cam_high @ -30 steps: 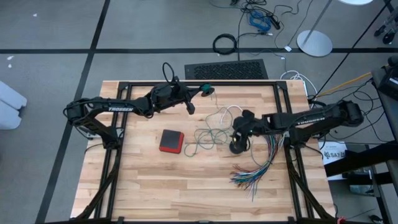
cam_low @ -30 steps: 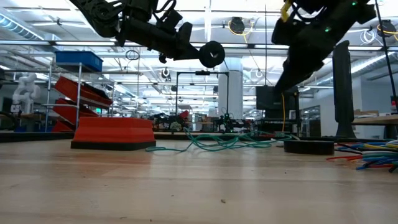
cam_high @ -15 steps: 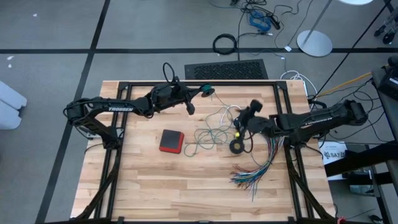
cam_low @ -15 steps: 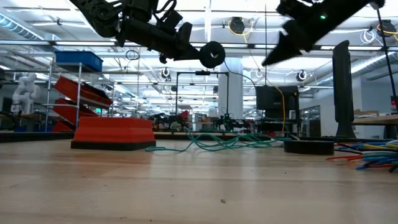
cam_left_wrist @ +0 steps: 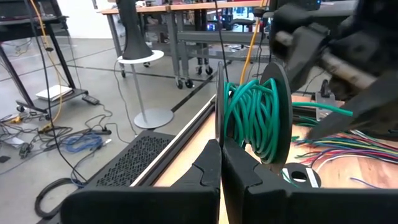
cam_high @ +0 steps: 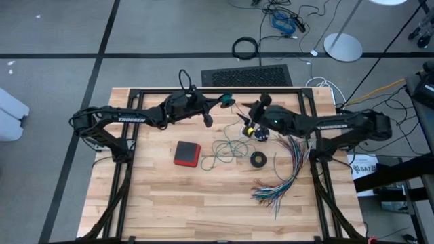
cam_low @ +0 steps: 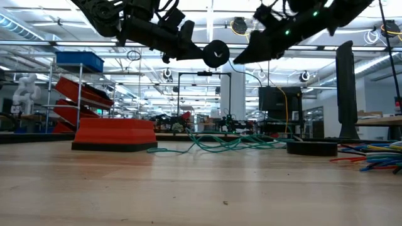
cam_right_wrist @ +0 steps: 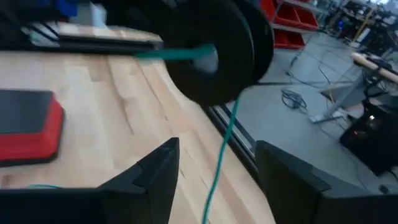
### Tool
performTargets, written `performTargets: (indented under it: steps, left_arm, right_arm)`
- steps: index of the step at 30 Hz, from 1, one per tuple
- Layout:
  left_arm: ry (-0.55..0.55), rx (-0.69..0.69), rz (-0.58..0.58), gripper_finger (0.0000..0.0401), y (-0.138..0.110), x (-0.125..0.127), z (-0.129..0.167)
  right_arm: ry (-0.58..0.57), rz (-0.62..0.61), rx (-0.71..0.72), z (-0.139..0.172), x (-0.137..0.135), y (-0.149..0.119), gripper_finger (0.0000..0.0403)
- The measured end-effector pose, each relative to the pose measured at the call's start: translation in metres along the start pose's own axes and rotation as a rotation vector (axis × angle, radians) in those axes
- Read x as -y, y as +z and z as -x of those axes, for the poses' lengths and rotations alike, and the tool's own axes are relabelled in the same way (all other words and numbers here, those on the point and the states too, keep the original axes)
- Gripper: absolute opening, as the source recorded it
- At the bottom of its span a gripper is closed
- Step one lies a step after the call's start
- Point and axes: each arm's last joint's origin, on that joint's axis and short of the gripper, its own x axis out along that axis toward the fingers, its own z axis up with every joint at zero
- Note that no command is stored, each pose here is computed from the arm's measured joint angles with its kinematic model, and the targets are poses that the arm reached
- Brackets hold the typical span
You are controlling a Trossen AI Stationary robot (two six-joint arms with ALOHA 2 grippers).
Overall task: Coiling cords
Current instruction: Uncoil the green wire cable from the spool
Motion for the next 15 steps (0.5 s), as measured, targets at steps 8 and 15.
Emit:
performTargets:
  steps: [8, 15]
  left_arm:
    - [-0.008, 0.0, 0.0, 0.0, 0.0, 0.0, 0.0]
    - [-0.01, -0.006, 0.0, 0.0, -0.001, 0.0, 0.0]
  right_arm:
    - [0.049, -0.023, 0.042, -0.02, 0.001, -0.006, 0.0181]
    - [0.037, -0.012, 0.048, -0.022, 0.004, -0.006, 0.0128]
